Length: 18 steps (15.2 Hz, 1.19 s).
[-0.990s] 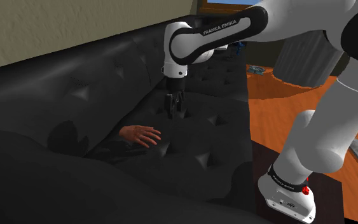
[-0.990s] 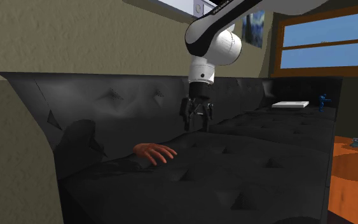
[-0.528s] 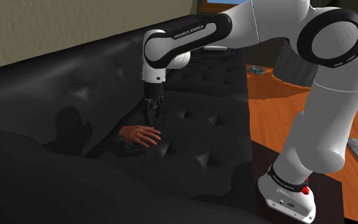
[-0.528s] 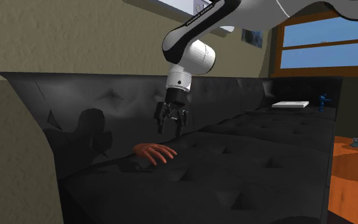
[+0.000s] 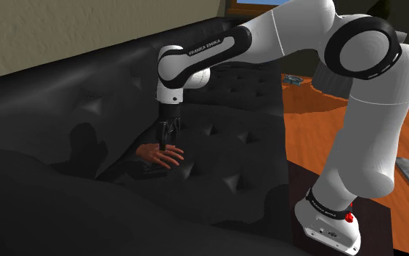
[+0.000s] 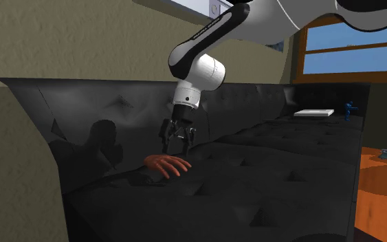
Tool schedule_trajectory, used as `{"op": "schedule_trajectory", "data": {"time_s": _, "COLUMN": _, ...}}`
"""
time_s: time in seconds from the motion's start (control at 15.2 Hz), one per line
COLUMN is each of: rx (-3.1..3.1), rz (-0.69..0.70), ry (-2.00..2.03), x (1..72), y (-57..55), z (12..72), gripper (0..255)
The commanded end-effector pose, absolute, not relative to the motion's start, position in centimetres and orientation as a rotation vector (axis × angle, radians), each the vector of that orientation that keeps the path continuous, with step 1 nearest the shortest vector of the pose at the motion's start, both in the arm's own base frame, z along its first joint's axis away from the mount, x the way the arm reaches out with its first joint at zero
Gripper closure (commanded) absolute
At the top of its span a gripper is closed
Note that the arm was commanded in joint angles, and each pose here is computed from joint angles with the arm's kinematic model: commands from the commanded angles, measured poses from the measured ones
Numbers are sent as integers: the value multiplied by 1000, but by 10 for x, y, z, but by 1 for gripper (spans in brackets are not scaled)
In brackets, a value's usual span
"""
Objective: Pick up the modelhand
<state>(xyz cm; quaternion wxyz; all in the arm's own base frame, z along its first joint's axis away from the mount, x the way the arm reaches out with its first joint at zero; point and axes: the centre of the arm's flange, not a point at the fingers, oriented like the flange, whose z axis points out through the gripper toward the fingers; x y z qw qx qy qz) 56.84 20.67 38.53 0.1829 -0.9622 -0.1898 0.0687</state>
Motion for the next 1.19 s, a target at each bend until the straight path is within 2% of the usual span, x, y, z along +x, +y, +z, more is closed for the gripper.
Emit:
{"op": "schedule_trajectory", "data": {"time_s": 0.0, "rx": -2714, "rz": 193, "ry": -536, "x": 569, "y": 206, "z": 371, "gripper": 0}}
{"op": "schedule_trajectory", "data": {"time_s": 0.13, "rx": -2714, "rz": 193, "ry": -536, "x": 569, "y": 206, "z": 371, "gripper": 0}}
{"op": "schedule_trajectory", "data": {"time_s": 0.2, "rx": -2714, "rz": 193, "ry": -536, "x": 569, "y": 206, "z": 371, "gripper": 255}}
{"op": "schedule_trajectory", "data": {"time_s": 0.79, "rx": -2714, "rz": 193, "ry": -536, "x": 569, "y": 206, "z": 371, "gripper": 255}}
{"op": "schedule_trajectory", "data": {"time_s": 1.12, "rx": -2714, "rz": 193, "ry": -536, "x": 569, "y": 206, "z": 398, "gripper": 255}}
